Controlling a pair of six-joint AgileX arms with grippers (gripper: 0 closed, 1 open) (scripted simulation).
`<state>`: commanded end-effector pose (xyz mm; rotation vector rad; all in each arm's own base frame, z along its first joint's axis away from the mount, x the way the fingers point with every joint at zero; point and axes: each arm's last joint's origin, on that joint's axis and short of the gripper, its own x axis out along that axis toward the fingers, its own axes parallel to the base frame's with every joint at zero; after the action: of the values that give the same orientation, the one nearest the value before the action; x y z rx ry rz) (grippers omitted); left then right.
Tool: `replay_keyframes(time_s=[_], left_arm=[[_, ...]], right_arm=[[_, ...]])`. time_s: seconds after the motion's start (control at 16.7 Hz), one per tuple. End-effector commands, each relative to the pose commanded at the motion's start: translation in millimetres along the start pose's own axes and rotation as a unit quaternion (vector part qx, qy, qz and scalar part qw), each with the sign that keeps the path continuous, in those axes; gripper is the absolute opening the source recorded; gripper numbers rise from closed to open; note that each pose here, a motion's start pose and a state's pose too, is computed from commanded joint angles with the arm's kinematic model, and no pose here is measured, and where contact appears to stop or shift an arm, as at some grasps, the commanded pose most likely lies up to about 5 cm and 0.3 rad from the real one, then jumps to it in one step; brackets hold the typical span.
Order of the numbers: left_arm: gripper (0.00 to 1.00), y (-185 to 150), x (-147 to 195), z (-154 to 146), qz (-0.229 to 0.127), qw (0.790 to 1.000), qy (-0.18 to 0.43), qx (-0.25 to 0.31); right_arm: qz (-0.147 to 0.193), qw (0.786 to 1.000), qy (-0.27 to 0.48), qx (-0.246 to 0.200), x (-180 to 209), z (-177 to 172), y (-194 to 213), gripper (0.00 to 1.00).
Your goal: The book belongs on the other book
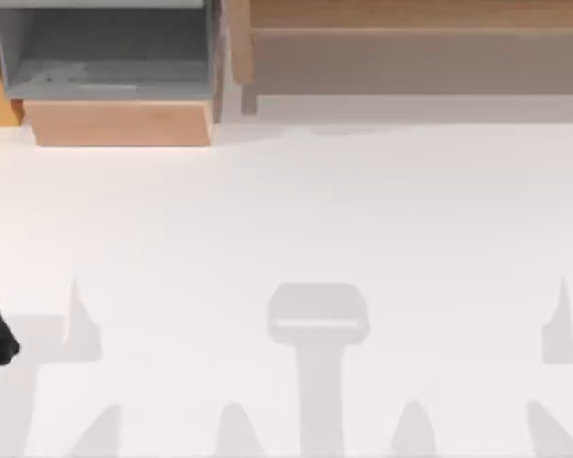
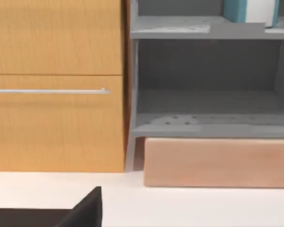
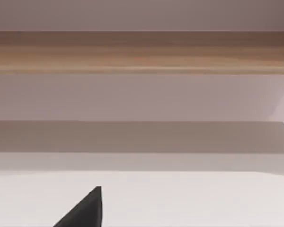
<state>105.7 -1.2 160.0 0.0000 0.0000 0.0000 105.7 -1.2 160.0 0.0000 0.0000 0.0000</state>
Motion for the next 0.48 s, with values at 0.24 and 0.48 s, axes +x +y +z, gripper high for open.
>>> replay_keyframes(time_s=[0.24,0.48], left_arm=[[1.00,-1,0,9,-0.004,1.000,-0.006,0.000],[1.00,-6,8,57,-0.022,0.999,-0.032,-0.004]], right_arm=[[0.000,1.000,0.000,0.000,0,0,0,1.00],[0.000,1.000,0.000,0.000,0,0,0,1.00]])
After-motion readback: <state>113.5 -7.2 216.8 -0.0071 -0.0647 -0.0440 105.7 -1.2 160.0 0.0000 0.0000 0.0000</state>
